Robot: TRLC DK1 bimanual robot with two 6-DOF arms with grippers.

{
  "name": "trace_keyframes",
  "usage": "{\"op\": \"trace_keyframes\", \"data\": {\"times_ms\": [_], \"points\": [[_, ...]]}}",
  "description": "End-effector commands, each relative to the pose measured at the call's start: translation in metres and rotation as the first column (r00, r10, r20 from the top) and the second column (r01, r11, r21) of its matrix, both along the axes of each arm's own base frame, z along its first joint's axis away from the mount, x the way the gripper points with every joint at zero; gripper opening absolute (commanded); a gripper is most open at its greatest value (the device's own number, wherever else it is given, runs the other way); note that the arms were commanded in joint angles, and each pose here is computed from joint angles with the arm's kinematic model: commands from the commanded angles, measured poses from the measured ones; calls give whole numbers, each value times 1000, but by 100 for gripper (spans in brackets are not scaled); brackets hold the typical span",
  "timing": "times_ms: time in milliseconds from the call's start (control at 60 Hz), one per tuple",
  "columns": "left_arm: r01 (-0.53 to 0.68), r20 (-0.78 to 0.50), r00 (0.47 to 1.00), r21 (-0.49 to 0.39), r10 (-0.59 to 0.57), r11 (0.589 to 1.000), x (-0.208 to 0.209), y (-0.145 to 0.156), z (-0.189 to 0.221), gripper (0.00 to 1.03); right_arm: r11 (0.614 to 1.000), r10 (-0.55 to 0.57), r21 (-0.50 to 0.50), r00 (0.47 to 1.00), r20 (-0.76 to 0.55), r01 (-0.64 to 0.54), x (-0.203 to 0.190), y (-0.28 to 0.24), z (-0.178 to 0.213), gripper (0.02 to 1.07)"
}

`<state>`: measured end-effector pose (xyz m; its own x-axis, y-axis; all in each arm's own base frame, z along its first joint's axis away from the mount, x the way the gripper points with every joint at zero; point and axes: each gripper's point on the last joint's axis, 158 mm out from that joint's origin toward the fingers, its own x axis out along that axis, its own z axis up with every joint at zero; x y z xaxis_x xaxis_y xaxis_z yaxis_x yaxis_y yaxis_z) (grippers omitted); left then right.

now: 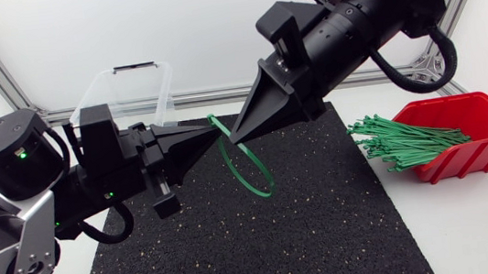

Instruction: Take a green cable tie from the red box, thread the tail through the head to close it, then place it in the transparent bin on the left.

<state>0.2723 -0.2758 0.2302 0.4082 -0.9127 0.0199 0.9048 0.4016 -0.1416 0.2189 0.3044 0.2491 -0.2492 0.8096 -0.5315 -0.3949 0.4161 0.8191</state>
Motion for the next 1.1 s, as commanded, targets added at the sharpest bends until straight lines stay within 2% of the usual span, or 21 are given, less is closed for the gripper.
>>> {"op": "trace_keyframes", "data": {"times_ms": [0,300,1083], "points": [[5,31,1000,-34,-4,999,-2,-1,18,4,1000,-6,-6,1000,-30,5,4,1,-9,7],[-8,60,998,-47,11,999,-3,0,28,4,1000,-13,-10,999,-41,13,8,1,-12,7],[-22,73,997,-5,23,1000,-8,-6,10,4,999,-25,30,999,-25,25,7,-4,3,7]]}}
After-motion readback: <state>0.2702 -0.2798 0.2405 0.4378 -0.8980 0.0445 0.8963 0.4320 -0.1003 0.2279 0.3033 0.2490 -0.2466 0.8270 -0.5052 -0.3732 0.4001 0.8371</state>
